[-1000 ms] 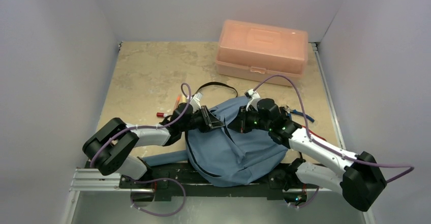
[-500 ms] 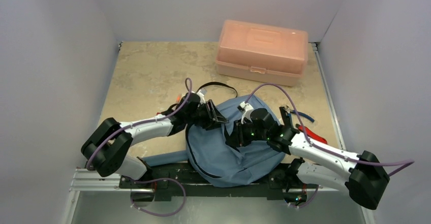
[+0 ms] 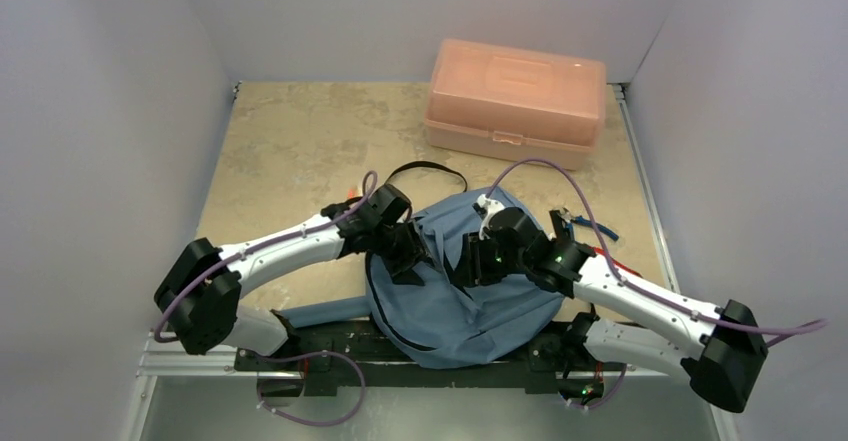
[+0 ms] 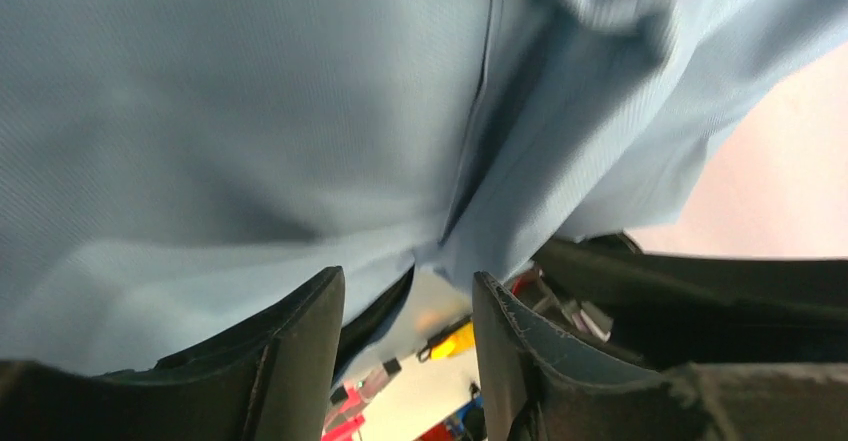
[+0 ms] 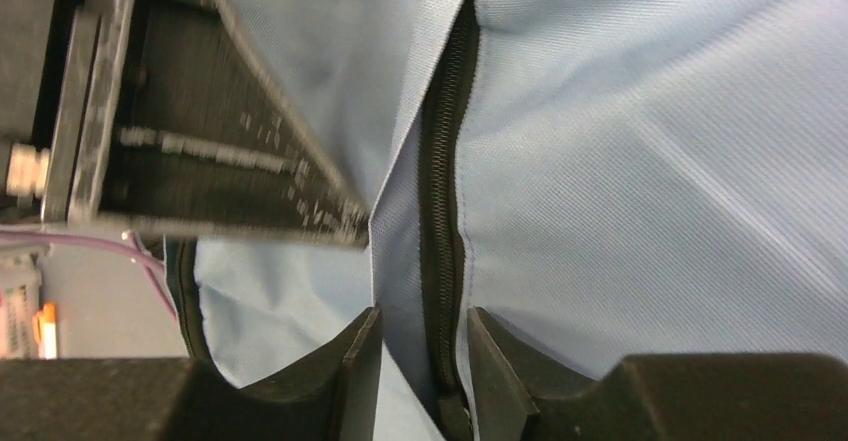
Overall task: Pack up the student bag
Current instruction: Adjust the student bag at the center of the board.
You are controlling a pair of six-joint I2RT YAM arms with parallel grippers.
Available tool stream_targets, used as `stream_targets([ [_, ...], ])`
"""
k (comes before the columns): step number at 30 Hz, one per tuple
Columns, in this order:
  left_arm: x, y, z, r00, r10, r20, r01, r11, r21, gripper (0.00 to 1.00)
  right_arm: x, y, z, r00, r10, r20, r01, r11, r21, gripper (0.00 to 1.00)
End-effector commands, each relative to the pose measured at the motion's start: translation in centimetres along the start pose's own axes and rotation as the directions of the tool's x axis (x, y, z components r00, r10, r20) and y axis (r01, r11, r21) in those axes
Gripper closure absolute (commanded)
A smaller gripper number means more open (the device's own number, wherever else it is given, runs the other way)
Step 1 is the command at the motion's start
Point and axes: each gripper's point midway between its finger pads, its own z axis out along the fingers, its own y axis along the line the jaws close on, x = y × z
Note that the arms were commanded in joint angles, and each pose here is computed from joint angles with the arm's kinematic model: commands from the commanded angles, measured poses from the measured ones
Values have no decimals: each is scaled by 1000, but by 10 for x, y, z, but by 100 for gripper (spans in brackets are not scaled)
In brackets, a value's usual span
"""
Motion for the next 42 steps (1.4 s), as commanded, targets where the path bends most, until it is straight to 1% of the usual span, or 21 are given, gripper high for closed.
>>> stream_targets([
  [1, 36, -29, -21, 998, -23, -50, 27, 997, 79, 49, -5, -15, -33, 993, 109, 47, -115, 981, 158, 57],
  [3, 47, -35, -21, 998, -14, -54, 19, 996, 90, 47, -7, -23, -46, 985, 147, 95, -164, 966, 198, 53],
  [5, 53, -37, -19, 998, -18, -52, 23, 996, 88, 46, -5, -28, -56, 979, 166, 118, -189, 958, 216, 52],
  [10, 56, -35, -4, 998, -45, -47, 48, 998, 50, 46, -1, -40, -66, 976, 168, 141, -199, 946, 254, 55],
  [12, 55, -37, 4, 997, -56, -48, 57, 998, 32, 46, -1, -39, -66, 977, 157, 142, -188, 951, 244, 62],
  [17, 49, -52, 17, 999, -49, -22, 50, 999, 21, 46, 3, -30, -57, 988, 113, 106, -130, 976, 175, 88],
  [18, 51, -53, 18, 999, -46, -21, 46, 999, 13, 47, 2, -30, -54, 991, 90, 103, -108, 979, 176, 91],
  [21, 59, -53, 22, 999, -40, -33, 40, 999, 3, 49, 15, -25, -42, 997, 81, 20, -83, 987, 135, 98],
  [22, 62, -52, 24, 998, -41, -42, 41, 999, 1, 51, 18, -25, -39, 996, 84, 8, -84, 988, 130, 100],
  [24, 71, -48, 28, 997, -45, -62, 44, 999, -7, 54, 21, -27, -36, 995, 96, 4, -96, 988, 122, 100],
  [26, 78, -46, 31, 996, -42, -78, 42, 999, -7, 56, 23, -26, -34, 991, 135, 13, -135, 985, 110, 100],
  [28, 85, -41, 35, 994, -47, -103, 46, 999, -21, 62, 21, -27, -33, 988, 149, 36, -152, 983, 107, 100],
  [31, 93, -27, 41, 988, -79, -135, 73, 996, -52, 75, 23, -25, -30, 987, 157, 29, -159, 983, 91, 100],
  [35, 93, -16, 44, 988, -78, -130, 68, 994, -85, 82, 29, -29, -25, 989, 147, 10, -147, 985, 94, 100],
  [36, 92, -16, 44, 990, -74, -122, 64, 994, -84, 82, 26, -29, -26, 990, 141, 21, -142, 985, 100, 100],
  [37, 90, -18, 44, 992, -62, -114, 55, 996, -70, 78, 25, -30, -27, 990, 138, 29, -140, 984, 106, 100],
  [40, 87, -21, 42, 994, -50, -93, 44, 997, -69, 61, 24, -30, -28, 991, 131, 31, -134, 985, 106, 100],
  [42, 83, -19, 43, 996, -57, -72, 52, 996, -74, 55, 25, -31, -27, 992, 127, 28, -129, 986, 106, 100],
])
